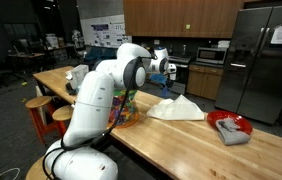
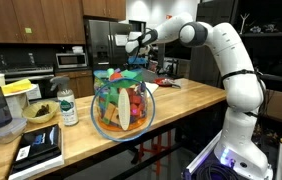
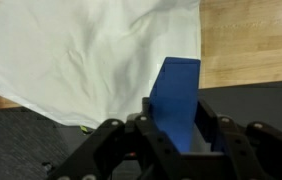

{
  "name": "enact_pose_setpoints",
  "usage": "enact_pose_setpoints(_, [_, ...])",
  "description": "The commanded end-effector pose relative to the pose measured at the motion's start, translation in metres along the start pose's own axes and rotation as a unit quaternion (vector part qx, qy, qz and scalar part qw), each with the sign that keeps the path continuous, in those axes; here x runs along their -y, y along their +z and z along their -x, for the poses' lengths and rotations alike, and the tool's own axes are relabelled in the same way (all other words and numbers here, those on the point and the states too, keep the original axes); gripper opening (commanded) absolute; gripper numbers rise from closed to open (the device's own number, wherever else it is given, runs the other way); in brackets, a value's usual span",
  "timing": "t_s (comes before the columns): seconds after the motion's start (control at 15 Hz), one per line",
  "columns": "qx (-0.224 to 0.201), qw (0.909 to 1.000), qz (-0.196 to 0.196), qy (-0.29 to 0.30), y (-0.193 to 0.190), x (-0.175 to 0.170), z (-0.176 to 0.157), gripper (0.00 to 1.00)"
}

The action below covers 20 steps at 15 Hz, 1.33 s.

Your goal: Lift the blue plush block from the towel, put it in the bag and then move the bag to the left

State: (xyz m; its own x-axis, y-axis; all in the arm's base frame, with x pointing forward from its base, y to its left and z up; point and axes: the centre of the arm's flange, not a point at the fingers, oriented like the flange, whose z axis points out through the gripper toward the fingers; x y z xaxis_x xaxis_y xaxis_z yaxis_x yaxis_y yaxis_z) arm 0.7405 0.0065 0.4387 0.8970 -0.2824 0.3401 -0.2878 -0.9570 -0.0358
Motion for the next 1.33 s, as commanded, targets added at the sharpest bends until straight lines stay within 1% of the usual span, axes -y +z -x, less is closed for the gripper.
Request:
enact_pose_setpoints(0.0, [-0.004,0.9991,0.011,-0.04,-0.038,-0.004,0.006,0.2])
enact_pose_setpoints(0.27, [0.0,0.9967,0.02,-0.079,-0.058,-0.003,0.012,0.2])
enact_pose_setpoints(0.53, [-0.023,0.9952,0.027,-0.092,-0.076,0.0,0.018,0.2])
enact_pose_setpoints(0.73, [-0.043,0.9952,0.028,-0.083,-0.088,0.005,0.026,0.2])
enact_pose_setpoints(0.8, [-0.049,0.9955,0.023,-0.078,-0.094,-0.001,0.035,0.2])
enact_pose_setpoints(0.93, [-0.059,0.9959,0.018,-0.067,-0.102,0.006,0.044,0.2])
enact_pose_setpoints(1.27, [-0.067,0.9967,0.021,-0.039,-0.12,0.024,0.068,0.2])
